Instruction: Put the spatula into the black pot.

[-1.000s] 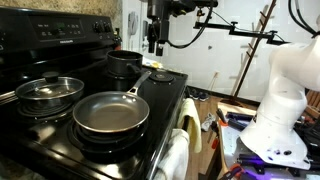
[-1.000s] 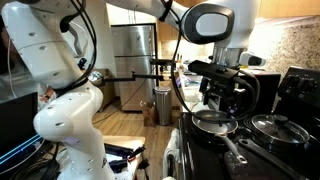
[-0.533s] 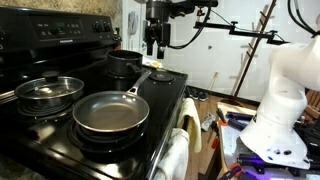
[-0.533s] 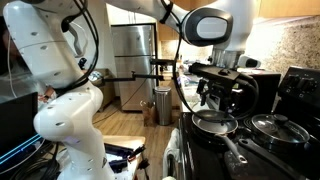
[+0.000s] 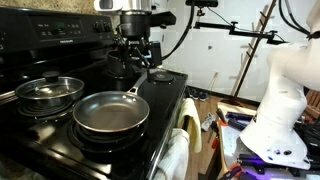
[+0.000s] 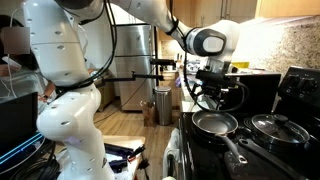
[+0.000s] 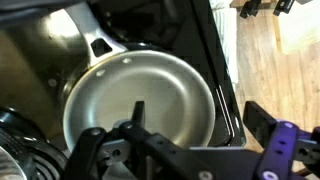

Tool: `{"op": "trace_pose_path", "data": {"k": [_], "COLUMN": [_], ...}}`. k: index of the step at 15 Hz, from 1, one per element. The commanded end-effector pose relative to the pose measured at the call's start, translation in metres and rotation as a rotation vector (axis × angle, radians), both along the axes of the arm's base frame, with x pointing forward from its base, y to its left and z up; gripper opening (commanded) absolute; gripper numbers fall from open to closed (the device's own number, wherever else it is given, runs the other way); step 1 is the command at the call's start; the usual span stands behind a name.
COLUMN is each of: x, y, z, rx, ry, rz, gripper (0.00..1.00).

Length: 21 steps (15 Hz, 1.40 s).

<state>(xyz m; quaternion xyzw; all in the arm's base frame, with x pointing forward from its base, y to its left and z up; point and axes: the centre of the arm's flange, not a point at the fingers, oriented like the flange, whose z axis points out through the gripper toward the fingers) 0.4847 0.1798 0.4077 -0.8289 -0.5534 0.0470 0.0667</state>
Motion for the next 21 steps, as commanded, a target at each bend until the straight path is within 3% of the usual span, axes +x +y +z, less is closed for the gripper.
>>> {"op": "trace_pose_path", "data": {"k": [1, 4, 5, 9, 15, 18, 21], "x": [0.028, 0.024, 0.015, 0.021, -0.025, -0.054, -0.080], "y": [0.041, 0.052, 0.054, 0.053, 0.115, 0.148, 0.170], "z": [-0.016, -0.026, -0.026, -0.030, -0.034, -0.045, -0.056], "rx": [0.039, 0.164, 0.084, 0.133, 0.030, -0.081, -0.056], "ry": [0.034, 0.068, 0.050, 0.064, 0.062, 0.002, -0.063], "rz": [0.154, 0.163, 0.146, 0.146, 0.249, 0.195, 0.137], "gripper": [1.00, 1.00, 1.00, 1.00, 1.00, 1.00, 1.00]}}
